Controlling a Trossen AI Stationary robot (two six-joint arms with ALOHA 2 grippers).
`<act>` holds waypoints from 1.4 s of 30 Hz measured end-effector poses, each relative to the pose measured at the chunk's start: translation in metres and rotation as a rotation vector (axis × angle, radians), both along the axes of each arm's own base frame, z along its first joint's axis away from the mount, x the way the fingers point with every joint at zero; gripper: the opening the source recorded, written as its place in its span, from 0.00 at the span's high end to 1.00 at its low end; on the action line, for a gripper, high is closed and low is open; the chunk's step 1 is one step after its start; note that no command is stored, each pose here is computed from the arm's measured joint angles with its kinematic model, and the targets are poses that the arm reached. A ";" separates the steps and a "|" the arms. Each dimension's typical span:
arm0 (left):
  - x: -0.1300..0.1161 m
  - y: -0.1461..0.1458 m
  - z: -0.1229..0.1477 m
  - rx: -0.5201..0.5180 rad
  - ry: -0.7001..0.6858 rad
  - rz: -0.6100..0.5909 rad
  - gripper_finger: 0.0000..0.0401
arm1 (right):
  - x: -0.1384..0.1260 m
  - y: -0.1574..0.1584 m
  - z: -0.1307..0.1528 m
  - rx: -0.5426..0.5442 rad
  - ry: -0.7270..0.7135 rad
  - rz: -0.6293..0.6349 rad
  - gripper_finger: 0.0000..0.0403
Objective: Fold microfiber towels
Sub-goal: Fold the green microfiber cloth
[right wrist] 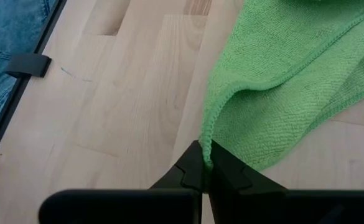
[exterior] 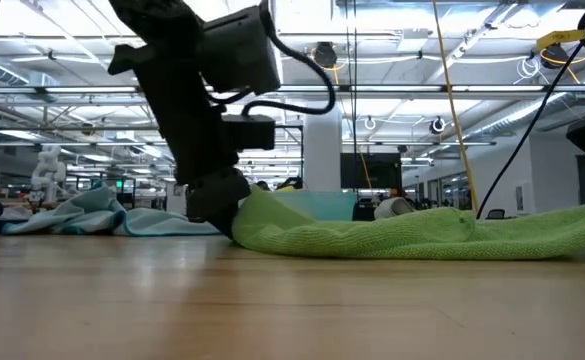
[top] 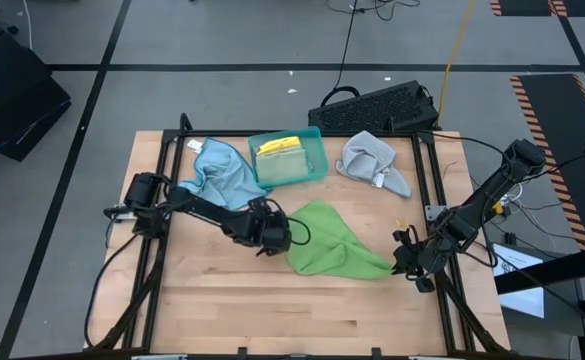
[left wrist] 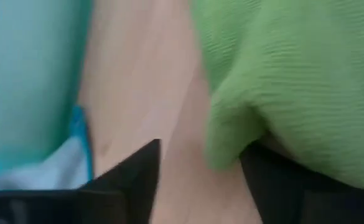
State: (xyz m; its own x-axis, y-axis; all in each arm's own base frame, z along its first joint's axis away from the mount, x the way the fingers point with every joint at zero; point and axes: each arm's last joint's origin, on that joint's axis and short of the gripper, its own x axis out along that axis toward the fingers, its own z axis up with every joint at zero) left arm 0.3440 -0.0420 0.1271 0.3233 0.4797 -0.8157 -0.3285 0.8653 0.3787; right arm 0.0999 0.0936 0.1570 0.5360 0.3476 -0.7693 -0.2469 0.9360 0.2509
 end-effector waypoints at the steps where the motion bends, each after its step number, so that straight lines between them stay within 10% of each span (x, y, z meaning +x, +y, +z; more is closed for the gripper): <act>1: 0.002 -0.001 0.001 0.001 -0.006 -0.030 0.52 | 0.000 0.000 0.000 0.000 0.000 0.000 0.99; 6: -0.003 -0.012 0.009 -0.048 0.031 -0.133 0.95 | 0.000 0.000 0.000 0.000 0.000 0.001 0.99; 17: -0.048 -0.061 0.077 -0.299 -0.015 -0.279 0.97 | 0.000 0.000 0.000 -0.007 -0.008 0.010 0.99; 22: -0.066 -0.061 0.095 -0.176 -0.095 -0.118 0.97 | 0.001 -0.001 0.000 -0.028 -0.026 0.001 0.99; 34: -0.068 -0.065 0.063 -0.016 -0.057 0.109 0.50 | 0.002 -0.005 0.000 -0.067 -0.046 -0.049 0.99; 42: -0.047 -0.095 0.015 -0.074 -0.059 0.007 0.37 | 0.003 -0.011 -0.002 -0.086 -0.007 -0.108 0.99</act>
